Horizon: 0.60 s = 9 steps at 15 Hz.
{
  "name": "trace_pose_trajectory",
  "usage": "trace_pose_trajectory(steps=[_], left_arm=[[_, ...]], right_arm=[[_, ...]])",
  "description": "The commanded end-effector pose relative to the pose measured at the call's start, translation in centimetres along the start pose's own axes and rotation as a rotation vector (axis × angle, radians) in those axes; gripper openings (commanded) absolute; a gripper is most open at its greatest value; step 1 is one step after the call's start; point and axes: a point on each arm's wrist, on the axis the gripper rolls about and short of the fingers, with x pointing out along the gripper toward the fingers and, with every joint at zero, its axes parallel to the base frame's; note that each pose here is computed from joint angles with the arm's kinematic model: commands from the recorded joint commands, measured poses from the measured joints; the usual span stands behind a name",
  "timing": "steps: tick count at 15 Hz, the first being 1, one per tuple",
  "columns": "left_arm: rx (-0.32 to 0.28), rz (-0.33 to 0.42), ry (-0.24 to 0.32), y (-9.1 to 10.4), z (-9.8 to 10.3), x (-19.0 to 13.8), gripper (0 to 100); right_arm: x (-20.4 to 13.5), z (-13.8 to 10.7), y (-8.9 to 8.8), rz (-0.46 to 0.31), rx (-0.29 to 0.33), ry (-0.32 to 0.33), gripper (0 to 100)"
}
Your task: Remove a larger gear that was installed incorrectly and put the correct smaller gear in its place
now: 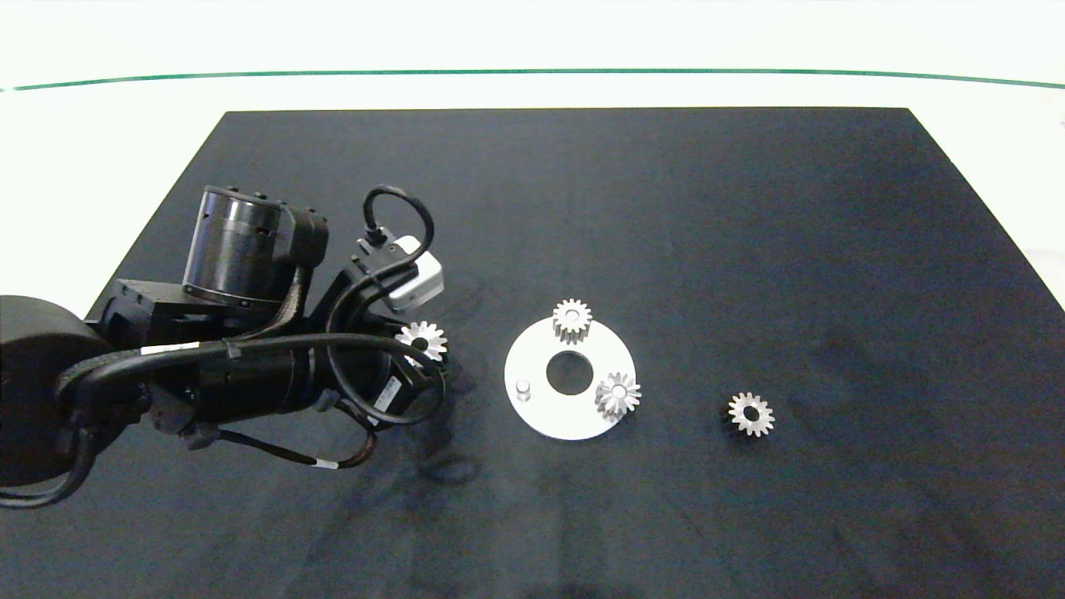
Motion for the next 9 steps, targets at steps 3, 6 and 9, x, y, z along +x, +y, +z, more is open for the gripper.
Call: trace_pose_trajectory(steps=[3,6,9], left_arm=[[-0.062,0.049,0.069,2.3,-3.3,-0.4,34],[-0.094,0.053,0.067,3.5,-4.3,-0.3,34],[-0.104,0.043,0.088,3.5,-5.2,-0.2,34]], right_arm=[[-0.1,-0.1,0.0,0.001,-0.002,0.000,100],[-0.1,-0.1,0.0,-0.002,-0.002,0.000,100],[-0.1,-0.1,0.0,-0.002,-0.002,0.000,100]])
